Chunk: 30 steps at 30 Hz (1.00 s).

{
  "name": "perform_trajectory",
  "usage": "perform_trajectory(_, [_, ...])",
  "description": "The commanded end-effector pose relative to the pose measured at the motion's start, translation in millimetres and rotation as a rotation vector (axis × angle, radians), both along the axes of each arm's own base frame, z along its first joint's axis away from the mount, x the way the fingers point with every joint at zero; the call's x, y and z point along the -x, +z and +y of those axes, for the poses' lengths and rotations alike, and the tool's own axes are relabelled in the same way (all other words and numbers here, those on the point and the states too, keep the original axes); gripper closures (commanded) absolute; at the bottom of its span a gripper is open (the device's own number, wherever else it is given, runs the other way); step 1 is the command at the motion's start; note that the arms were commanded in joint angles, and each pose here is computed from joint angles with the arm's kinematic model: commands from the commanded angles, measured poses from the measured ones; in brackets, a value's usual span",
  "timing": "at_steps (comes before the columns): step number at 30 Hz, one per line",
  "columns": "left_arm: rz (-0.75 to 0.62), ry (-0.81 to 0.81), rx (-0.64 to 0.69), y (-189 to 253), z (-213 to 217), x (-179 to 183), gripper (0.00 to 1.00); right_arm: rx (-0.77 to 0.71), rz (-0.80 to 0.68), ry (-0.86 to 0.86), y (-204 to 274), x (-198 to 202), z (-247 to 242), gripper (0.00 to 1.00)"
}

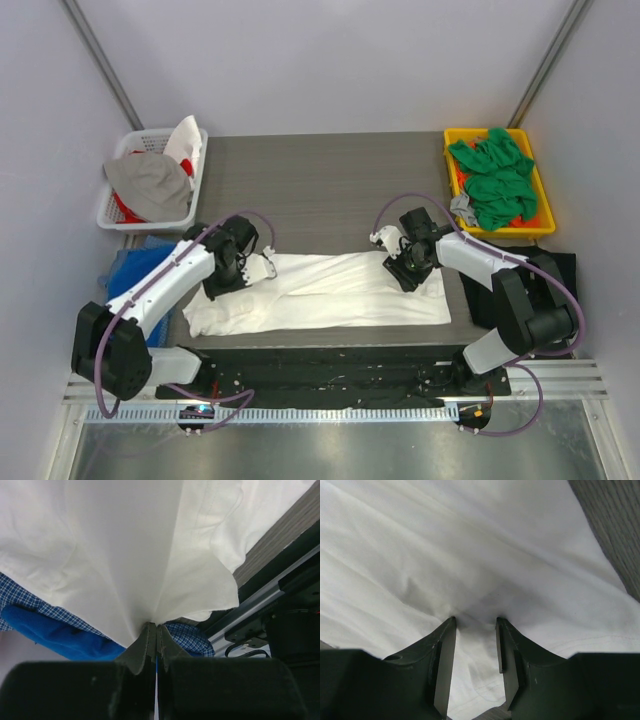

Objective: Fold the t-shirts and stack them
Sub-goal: Fold the other side of the tshirt into a rectangle

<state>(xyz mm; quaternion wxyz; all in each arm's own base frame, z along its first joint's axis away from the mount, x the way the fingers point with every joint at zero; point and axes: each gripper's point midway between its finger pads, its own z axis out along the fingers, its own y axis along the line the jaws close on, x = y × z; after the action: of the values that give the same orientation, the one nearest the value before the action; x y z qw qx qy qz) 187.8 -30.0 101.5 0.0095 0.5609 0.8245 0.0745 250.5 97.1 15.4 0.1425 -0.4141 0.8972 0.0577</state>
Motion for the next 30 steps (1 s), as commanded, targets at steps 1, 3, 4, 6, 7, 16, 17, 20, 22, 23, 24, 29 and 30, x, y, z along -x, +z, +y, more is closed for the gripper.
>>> perform_trajectory(1, [-0.11, -0.02, -0.071, 2, 15, -16, 0.89, 0.029, 0.053, 0.004, -19, 10, -4, 0.56])
perform_trajectory(3, [-0.134, -0.026, -0.098, -1, 19, -18, 0.86, 0.03, 0.05, 0.002, -18, 10, -5, 0.56])
perform_trajectory(4, [-0.156, -0.023, -0.098, -1, 19, -23, 0.8, 0.031, 0.052, 0.005, -19, 11, -5, 0.56])
perform_trajectory(6, [-0.187, -0.026, -0.115, 0, 23, -26, 0.71, 0.033, 0.053, 0.003, -19, 12, -6, 0.56])
perform_trajectory(7, [-0.229, -0.018, -0.107, 3, 21, -33, 0.62, 0.033, 0.053, 0.005, -19, 12, -5, 0.56])
perform_trajectory(16, [-0.304, 0.01, 0.071, 36, -5, -42, 0.41, 0.029, 0.056, 0.007, -19, 11, -4, 0.56])
perform_trajectory(17, [-0.27, 0.005, 0.113, 34, -12, -37, 0.41, 0.027, 0.053, 0.006, -19, 10, -4, 0.56])
perform_trajectory(20, [-0.161, 0.003, 0.188, 19, -28, -23, 0.41, 0.025, 0.059, 0.005, -20, 11, -3, 0.56])
perform_trajectory(22, [-0.076, 0.001, 0.207, 10, -32, -10, 0.44, 0.024, 0.057, 0.004, -19, 10, -3, 0.56])
perform_trajectory(23, [-0.012, -0.005, 0.261, 4, -43, -1, 0.44, 0.025, 0.055, 0.005, -18, 10, -3, 0.56])
perform_trajectory(24, [0.026, -0.007, 0.274, 1, -45, 6, 0.47, 0.028, 0.058, 0.006, -19, 12, -4, 0.56])
perform_trajectory(29, [0.059, -0.025, 0.345, -8, -59, 16, 0.49, 0.033, 0.066, 0.004, -22, 12, -5, 0.56])
perform_trajectory(30, [0.058, -0.026, 0.344, -11, -59, 15, 0.49, 0.031, 0.064, 0.003, -21, 11, -4, 0.56])
